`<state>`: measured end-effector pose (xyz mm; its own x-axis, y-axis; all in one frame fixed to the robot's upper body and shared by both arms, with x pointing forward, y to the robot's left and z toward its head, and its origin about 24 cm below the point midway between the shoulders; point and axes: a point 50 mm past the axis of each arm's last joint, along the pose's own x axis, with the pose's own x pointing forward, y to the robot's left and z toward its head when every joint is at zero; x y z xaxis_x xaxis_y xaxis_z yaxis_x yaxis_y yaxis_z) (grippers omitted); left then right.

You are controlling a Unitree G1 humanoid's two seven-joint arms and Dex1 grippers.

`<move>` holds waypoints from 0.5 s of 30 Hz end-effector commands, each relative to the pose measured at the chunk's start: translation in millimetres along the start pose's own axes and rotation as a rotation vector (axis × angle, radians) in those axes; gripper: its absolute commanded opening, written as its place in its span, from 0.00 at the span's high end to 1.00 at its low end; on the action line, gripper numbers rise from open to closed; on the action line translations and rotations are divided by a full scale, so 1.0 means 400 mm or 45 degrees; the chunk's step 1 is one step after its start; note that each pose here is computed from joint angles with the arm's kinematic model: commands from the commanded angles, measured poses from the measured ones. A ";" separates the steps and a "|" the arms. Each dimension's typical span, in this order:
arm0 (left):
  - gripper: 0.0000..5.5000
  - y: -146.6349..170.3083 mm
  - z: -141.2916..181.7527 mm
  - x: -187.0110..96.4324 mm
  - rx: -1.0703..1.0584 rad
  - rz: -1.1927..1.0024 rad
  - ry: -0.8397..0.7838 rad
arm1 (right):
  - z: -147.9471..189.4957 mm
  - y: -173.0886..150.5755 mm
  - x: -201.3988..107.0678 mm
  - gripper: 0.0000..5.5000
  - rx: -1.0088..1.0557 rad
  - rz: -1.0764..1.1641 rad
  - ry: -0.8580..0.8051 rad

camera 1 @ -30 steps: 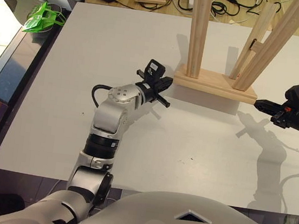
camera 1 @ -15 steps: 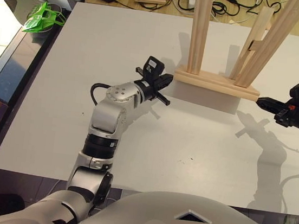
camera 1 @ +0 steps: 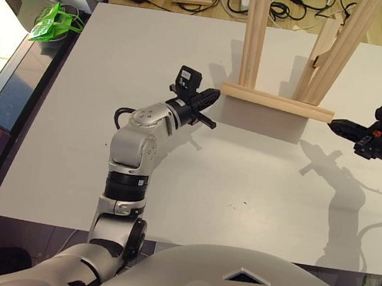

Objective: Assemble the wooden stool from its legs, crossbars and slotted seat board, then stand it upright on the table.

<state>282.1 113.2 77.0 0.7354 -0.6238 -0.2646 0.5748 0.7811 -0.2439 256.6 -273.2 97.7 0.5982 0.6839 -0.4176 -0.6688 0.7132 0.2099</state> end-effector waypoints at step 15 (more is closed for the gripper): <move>1.00 -0.158 0.079 0.057 -0.128 -0.462 -0.198 | 0.061 0.070 0.075 1.00 -0.003 0.310 -0.208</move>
<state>283.8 112.4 83.2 0.7444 -0.6263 -0.2315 0.5669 0.7760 -0.2763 257.9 -274.9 103.1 0.6220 0.6860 -0.3776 -0.6565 0.7197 0.2261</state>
